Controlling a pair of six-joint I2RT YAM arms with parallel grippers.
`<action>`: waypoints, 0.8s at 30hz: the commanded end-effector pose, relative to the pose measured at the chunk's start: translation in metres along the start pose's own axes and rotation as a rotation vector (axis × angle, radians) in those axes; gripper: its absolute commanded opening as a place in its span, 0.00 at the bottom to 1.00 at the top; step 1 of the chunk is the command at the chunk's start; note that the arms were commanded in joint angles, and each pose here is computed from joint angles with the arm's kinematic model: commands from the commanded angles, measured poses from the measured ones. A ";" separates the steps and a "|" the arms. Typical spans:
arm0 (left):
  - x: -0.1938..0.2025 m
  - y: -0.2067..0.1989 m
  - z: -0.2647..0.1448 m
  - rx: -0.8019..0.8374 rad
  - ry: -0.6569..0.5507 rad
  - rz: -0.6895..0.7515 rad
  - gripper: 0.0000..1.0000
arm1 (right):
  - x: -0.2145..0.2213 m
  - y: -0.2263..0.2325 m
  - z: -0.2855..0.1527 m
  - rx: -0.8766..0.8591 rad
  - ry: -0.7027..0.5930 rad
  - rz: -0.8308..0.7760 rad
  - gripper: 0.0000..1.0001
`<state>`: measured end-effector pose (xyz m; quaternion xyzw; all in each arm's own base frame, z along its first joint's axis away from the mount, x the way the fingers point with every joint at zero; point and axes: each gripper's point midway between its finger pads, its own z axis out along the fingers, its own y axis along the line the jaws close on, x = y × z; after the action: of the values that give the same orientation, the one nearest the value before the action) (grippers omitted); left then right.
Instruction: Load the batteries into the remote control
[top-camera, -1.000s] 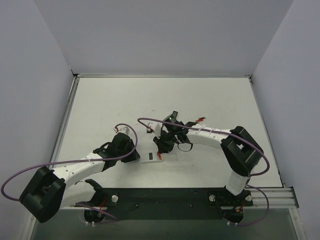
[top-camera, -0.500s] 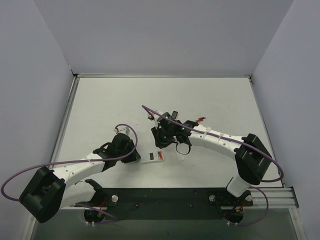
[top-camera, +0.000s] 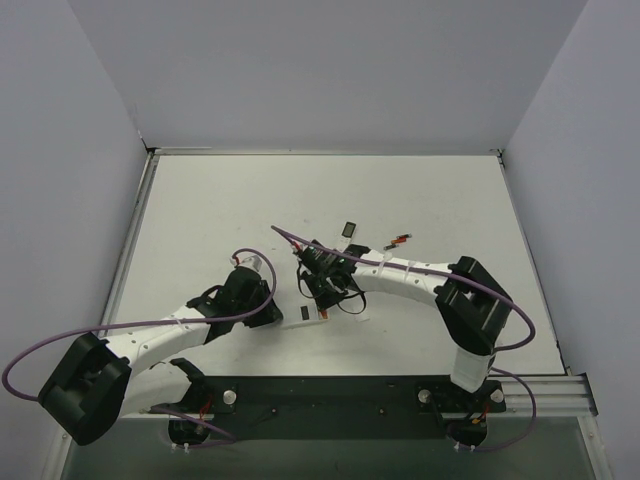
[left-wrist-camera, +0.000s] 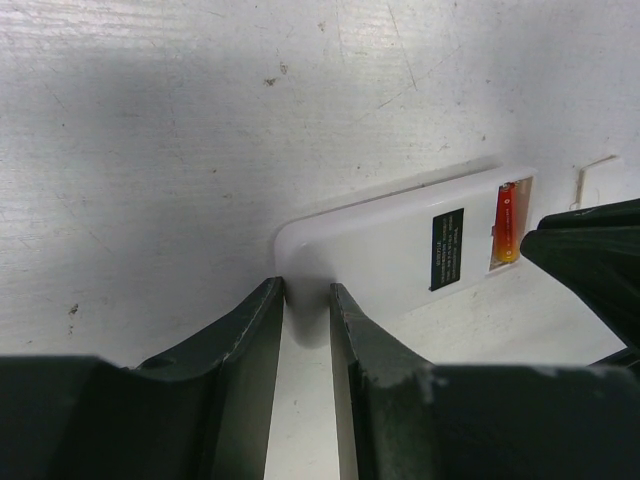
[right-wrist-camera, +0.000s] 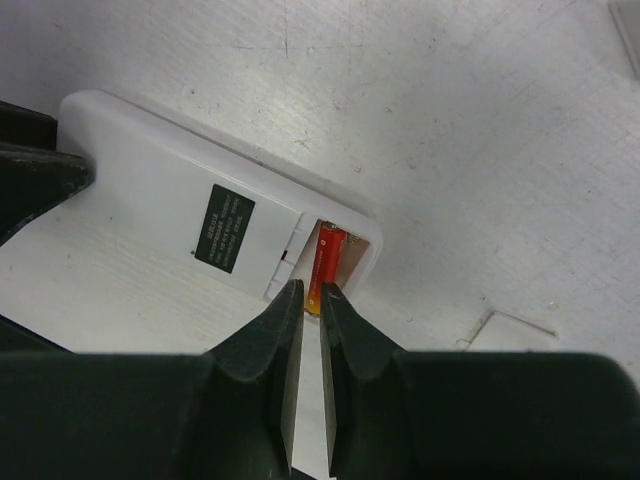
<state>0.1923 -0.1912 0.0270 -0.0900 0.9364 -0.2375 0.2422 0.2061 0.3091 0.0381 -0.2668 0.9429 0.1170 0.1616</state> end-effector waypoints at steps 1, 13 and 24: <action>0.003 -0.013 -0.002 0.059 0.010 0.006 0.34 | -0.002 -0.002 -0.001 0.044 0.022 0.019 0.08; 0.003 -0.013 -0.005 0.069 0.001 -0.001 0.39 | 0.003 -0.010 0.006 0.092 0.041 0.013 0.09; -0.002 -0.009 -0.012 0.075 -0.053 -0.030 0.53 | -0.022 -0.016 -0.037 0.085 -0.127 0.126 0.19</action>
<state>0.1819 -0.1907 0.0312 -0.0934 0.9292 -0.2600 0.2457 0.2168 0.3078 0.0547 -0.2337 0.9475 0.1057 0.1911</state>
